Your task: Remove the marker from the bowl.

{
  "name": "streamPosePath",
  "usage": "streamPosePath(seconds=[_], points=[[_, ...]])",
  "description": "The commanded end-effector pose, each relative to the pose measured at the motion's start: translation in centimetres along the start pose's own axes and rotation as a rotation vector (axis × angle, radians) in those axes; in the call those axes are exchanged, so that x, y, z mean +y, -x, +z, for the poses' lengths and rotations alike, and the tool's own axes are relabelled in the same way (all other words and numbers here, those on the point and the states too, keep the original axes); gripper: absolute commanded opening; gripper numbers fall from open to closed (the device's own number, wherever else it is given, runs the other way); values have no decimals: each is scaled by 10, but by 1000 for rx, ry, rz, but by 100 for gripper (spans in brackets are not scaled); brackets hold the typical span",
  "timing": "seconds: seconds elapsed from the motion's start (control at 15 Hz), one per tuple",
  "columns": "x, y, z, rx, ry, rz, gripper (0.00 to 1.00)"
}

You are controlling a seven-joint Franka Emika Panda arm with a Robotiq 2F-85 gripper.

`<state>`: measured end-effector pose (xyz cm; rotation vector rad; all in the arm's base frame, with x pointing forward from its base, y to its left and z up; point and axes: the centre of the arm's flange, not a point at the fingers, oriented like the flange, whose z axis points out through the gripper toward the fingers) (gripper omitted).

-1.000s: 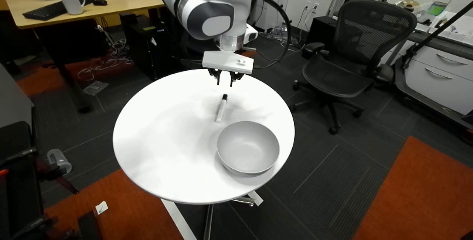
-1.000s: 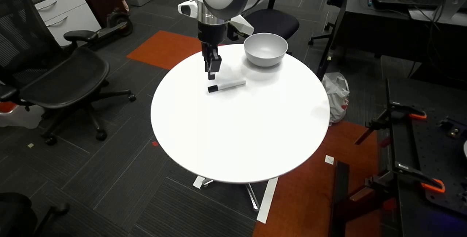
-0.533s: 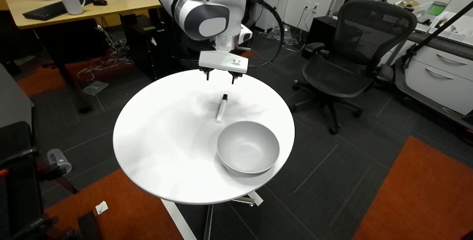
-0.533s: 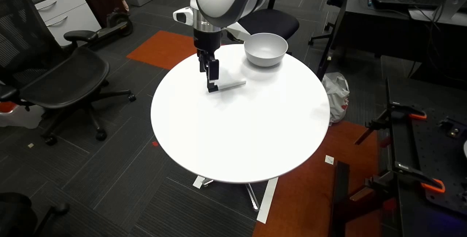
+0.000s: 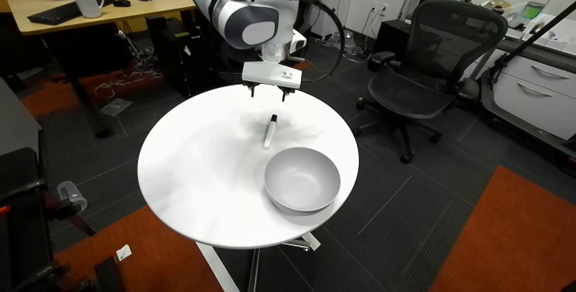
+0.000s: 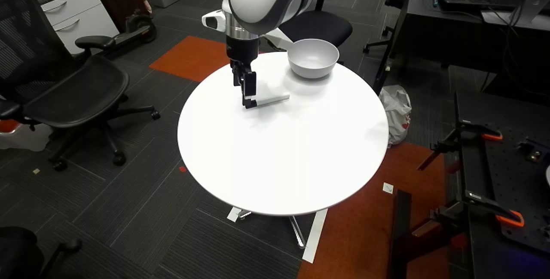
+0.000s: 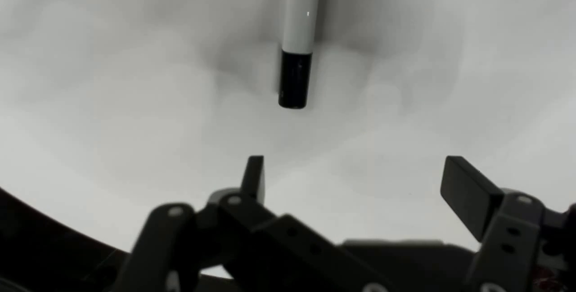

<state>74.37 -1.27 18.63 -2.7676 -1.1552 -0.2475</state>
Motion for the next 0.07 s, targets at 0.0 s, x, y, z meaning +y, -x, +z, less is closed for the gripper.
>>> streamPosePath(seconds=[0.0], points=[[0, 0, 1, -1, -1, 0, 100]])
